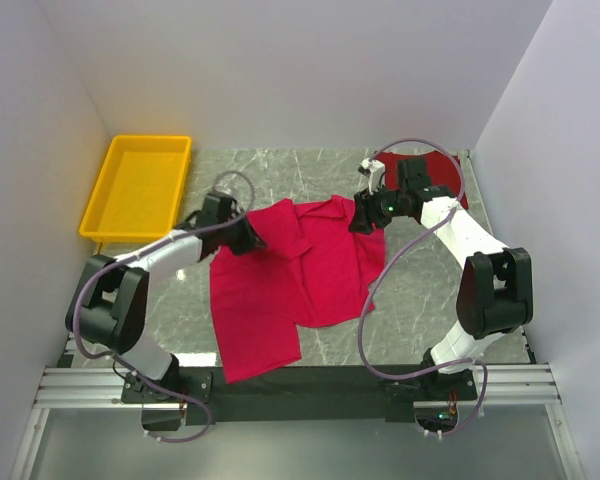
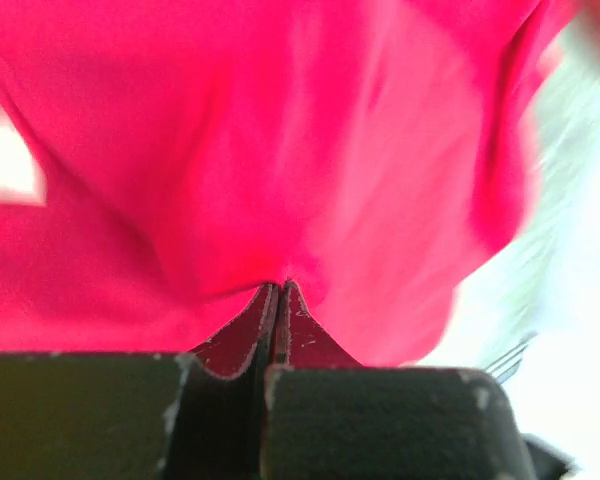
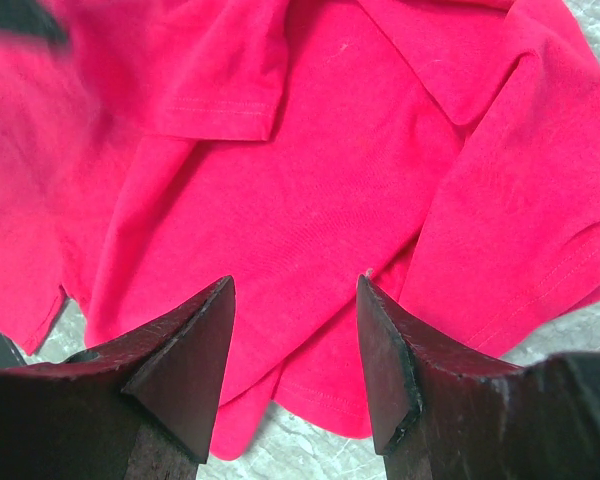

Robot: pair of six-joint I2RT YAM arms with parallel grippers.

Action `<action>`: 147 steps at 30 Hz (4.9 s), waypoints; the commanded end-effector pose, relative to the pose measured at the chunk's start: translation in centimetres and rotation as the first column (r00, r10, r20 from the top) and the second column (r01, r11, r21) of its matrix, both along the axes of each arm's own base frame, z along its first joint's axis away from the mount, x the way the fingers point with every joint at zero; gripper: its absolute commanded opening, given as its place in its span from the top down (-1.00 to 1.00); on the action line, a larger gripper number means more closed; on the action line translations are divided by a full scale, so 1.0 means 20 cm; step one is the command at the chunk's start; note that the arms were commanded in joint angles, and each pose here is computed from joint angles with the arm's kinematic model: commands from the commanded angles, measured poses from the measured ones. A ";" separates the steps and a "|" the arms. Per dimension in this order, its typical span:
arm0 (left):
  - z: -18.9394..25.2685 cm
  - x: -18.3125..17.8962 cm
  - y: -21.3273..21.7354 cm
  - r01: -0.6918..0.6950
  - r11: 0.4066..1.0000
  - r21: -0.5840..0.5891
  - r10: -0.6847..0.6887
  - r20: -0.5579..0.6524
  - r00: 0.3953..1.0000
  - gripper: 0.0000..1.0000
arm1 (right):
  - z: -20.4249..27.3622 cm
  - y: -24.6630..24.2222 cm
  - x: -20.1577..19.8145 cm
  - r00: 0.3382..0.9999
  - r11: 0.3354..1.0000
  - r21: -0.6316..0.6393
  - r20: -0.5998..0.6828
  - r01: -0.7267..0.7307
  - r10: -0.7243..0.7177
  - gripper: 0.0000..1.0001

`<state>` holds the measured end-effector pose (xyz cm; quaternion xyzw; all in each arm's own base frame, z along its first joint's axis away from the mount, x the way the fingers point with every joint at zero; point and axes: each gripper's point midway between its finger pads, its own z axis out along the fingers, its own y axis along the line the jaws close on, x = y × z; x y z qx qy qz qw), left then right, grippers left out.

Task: Fold and stack the t-shirts
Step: Flatten the tshirt out

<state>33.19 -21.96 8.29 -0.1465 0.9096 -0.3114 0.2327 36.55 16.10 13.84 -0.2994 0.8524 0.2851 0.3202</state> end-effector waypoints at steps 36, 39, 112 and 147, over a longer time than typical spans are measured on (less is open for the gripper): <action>0.09 0.67 0.62 -0.042 0.902 0.430 -0.086 0.275 0.958 -0.09 | 0.03 -0.04 0.04 0.999 0.998 -0.052 0.029 -0.033 0.035 -0.18; 0.03 0.71 0.64 -0.042 0.886 0.461 -0.096 0.271 0.958 -0.08 | 0.03 -0.04 0.03 0.999 0.998 -0.055 0.025 -0.027 0.029 -0.18; -0.25 -0.56 0.58 -0.341 0.938 0.066 0.340 -0.370 0.864 -0.13 | -0.45 -0.20 -0.83 0.888 0.904 -0.241 -0.390 -0.353 0.243 -0.40; -0.19 -0.60 0.56 -0.280 0.959 0.054 0.282 -0.317 0.906 0.99 | -0.08 0.21 -0.89 0.850 0.771 -0.432 0.017 -0.469 0.527 1.00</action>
